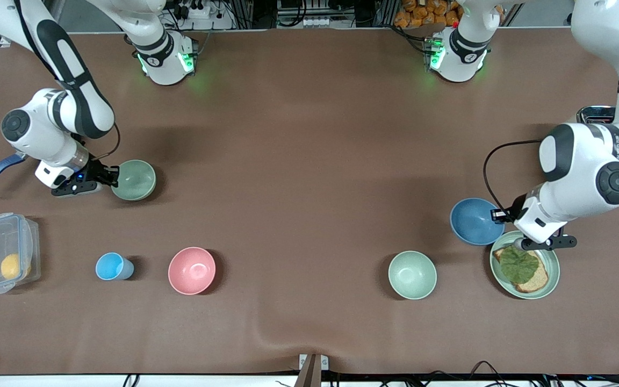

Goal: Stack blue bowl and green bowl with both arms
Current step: 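Carry the blue and green bowls toward each other at the table middle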

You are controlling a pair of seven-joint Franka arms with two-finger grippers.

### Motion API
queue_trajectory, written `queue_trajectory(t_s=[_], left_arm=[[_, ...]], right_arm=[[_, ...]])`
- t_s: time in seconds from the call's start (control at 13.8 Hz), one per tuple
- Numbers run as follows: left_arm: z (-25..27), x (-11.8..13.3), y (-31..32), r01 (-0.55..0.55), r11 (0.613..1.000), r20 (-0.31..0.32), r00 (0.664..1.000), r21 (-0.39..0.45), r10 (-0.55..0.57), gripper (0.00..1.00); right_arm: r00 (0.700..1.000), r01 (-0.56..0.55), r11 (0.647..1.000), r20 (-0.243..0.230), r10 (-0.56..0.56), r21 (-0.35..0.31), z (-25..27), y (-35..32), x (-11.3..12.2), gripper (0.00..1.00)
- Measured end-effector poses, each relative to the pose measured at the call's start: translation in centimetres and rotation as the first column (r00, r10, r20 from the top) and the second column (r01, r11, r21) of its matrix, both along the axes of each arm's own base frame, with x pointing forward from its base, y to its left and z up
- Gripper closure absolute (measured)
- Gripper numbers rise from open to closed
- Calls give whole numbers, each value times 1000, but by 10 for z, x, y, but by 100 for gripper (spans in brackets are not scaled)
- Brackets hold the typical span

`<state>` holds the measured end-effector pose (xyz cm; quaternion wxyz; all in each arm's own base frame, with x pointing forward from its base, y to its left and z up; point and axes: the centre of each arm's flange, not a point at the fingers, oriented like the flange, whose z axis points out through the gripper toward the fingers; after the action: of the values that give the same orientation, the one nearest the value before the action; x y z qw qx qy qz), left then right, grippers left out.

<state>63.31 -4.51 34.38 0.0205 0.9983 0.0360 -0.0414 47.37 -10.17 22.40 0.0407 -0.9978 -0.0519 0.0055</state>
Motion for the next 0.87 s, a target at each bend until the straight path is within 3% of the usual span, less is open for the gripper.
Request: queue_trajectory(t_s=[0.22, 0.58, 0.87], left_arm=[[25, -11, -25, -7, 1000, -24, 1000, 1, 7, 95], [48, -40, -118, -39, 999, -60, 997, -9, 39, 95], [54, -67, -189, -59, 998, -76, 995, -18, 58, 95]], right_arm=[[999, 48, 996, -24, -47, 76, 20, 19, 15, 95], [987, 161, 984, -43, -158, 74, 37, 120, 25, 95], [960, 278, 958, -43, -276, 66, 47, 239, 13, 95]])
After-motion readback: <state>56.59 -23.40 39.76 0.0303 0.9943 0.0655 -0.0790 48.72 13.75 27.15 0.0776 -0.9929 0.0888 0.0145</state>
